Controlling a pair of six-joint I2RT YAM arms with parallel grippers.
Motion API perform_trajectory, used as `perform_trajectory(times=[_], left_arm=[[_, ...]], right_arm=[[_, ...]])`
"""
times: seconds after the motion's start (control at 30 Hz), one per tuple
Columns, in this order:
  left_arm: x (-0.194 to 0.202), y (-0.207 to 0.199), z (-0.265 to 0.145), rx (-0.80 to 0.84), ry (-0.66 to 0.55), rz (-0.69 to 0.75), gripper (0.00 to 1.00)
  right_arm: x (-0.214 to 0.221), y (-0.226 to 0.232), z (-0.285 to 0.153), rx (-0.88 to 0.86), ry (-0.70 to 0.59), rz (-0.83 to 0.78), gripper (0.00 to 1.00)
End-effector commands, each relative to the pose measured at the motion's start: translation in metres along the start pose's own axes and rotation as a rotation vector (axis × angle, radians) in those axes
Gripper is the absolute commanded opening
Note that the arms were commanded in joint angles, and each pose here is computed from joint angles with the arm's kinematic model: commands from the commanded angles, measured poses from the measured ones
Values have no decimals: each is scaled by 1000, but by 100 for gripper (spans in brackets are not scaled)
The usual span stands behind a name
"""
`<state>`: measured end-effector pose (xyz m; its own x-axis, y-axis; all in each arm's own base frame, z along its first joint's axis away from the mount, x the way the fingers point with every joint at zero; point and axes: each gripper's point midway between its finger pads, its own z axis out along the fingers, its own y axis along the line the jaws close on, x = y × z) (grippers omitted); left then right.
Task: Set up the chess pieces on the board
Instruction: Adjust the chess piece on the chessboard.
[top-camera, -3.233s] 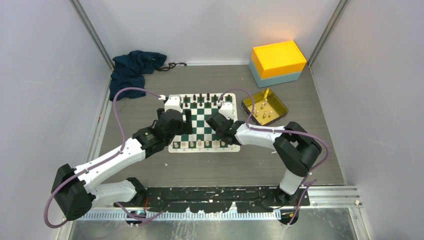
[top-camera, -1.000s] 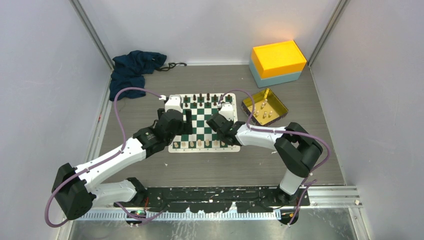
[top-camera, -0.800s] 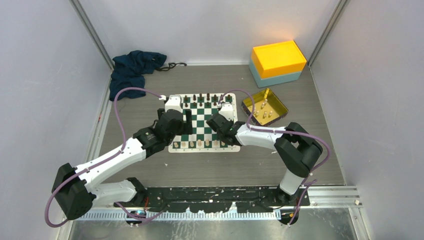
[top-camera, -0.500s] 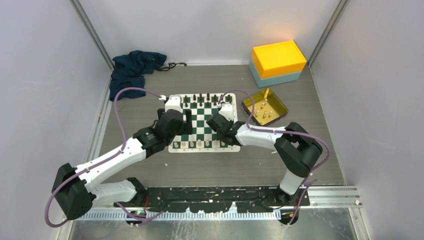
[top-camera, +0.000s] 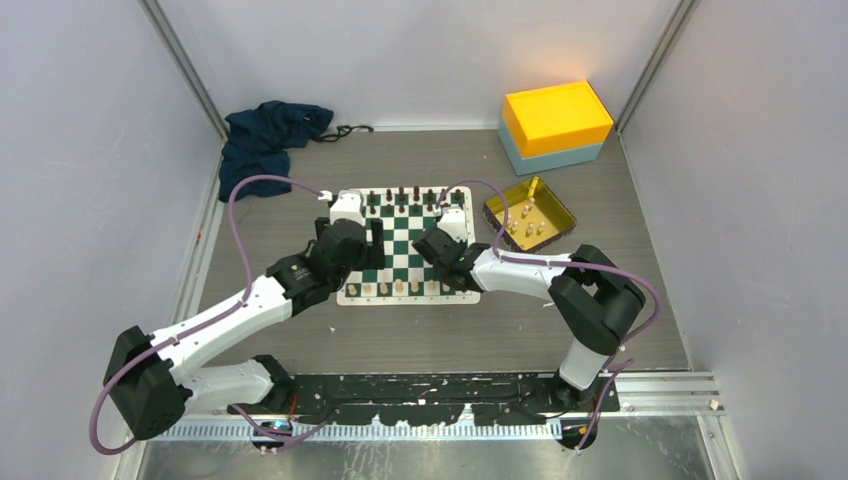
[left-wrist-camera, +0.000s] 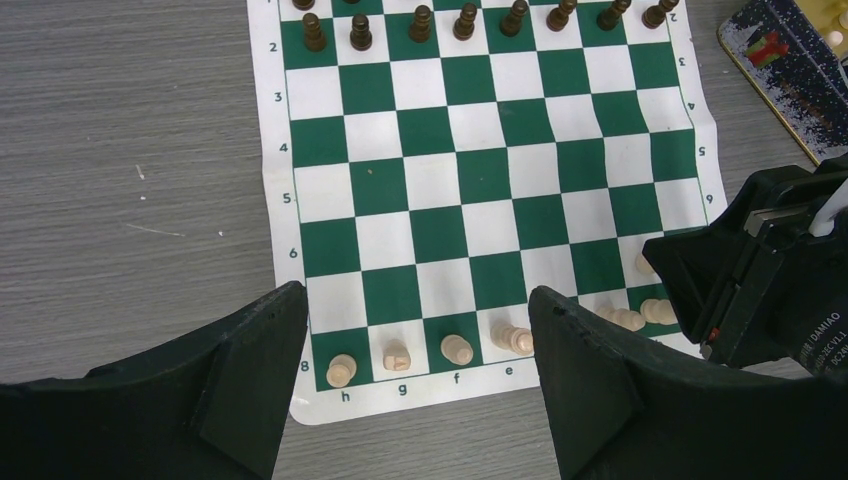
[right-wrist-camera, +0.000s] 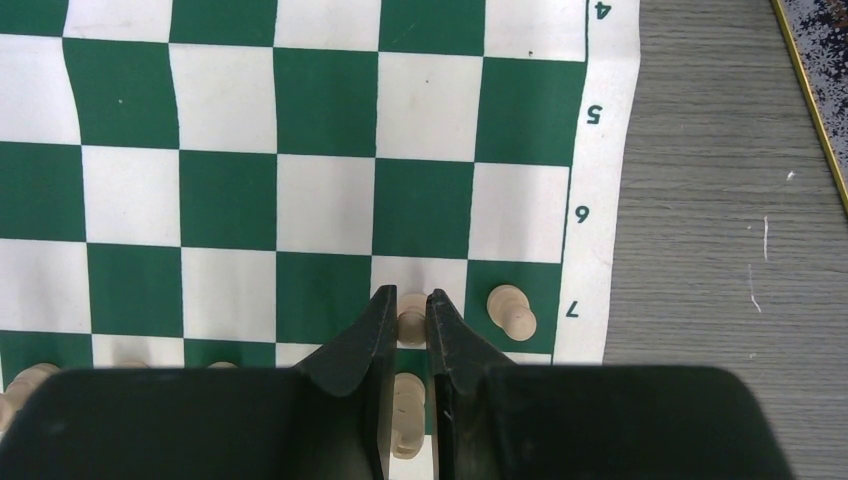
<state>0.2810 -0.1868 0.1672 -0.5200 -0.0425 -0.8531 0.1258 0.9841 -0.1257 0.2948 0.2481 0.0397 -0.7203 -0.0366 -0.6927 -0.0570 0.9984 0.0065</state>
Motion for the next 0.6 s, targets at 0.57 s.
perform_trajectory(times=[0.57], left_arm=[[-13, -6, 0, 19, -50, -26, 82]], right_arm=[[-19, 5, -9, -12, -53, 26, 36]])
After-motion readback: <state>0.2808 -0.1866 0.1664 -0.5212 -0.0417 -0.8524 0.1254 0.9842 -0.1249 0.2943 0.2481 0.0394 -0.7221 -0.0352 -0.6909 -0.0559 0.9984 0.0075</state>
